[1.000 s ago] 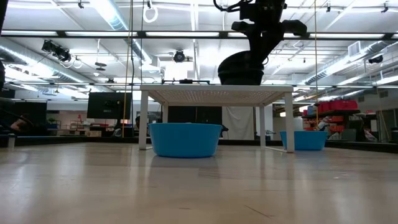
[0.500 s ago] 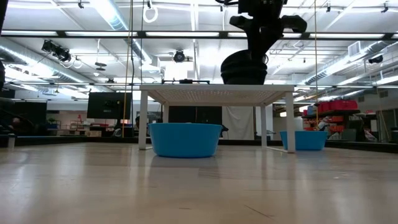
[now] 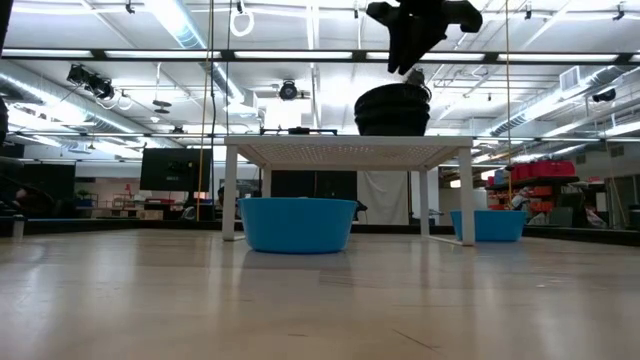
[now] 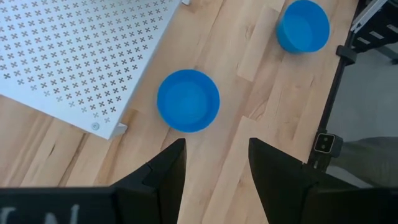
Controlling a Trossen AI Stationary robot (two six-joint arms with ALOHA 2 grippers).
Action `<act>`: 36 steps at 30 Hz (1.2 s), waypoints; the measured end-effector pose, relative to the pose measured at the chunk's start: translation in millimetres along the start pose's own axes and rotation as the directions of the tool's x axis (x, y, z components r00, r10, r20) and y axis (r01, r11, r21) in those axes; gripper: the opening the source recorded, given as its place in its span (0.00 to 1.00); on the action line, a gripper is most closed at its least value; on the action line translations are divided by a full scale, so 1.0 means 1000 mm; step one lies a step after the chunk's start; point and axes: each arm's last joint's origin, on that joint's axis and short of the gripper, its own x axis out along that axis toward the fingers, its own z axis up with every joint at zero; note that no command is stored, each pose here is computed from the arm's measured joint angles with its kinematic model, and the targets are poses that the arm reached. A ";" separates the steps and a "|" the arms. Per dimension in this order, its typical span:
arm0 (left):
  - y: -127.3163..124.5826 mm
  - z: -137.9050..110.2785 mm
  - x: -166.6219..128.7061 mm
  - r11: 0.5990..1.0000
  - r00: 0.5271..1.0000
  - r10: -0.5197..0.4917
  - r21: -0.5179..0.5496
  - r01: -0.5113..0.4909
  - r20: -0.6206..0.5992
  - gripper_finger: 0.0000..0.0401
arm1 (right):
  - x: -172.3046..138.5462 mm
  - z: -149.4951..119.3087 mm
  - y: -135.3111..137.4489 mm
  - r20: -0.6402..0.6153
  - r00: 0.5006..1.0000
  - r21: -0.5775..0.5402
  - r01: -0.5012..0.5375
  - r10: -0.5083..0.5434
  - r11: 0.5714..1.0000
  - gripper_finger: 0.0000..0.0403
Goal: Pick & Place Mini bowls
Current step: Put the bottom right blue bowl on the shelf
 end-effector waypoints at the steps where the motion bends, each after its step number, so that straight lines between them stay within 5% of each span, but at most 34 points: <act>1: 0.000 0.000 0.000 1.000 1.000 0.000 0.003 0.000 0.000 0.45 | -0.001 0.000 0.000 0.001 1.000 0.000 0.001 -0.001 1.000 0.23; 10: 0.000 0.000 0.000 1.000 1.000 0.000 0.008 0.000 0.000 0.45 | -0.001 -0.001 0.002 -0.007 1.000 0.054 -0.025 0.025 0.998 0.23; 20: 0.000 0.000 0.000 1.000 1.000 0.000 0.026 0.000 0.000 0.45 | -0.007 0.005 0.018 -0.008 0.993 0.359 -0.105 0.115 0.927 0.23; 30: 0.000 0.000 0.000 0.999 1.000 0.000 0.033 0.000 0.000 0.45 | -0.019 0.013 0.049 -0.101 0.965 0.648 -0.120 0.241 0.752 0.23; 36: 0.000 0.000 0.000 0.999 1.000 0.001 0.034 -0.001 -0.003 0.45 | -0.028 0.022 0.061 0.022 0.939 0.827 -0.210 0.343 0.522 0.23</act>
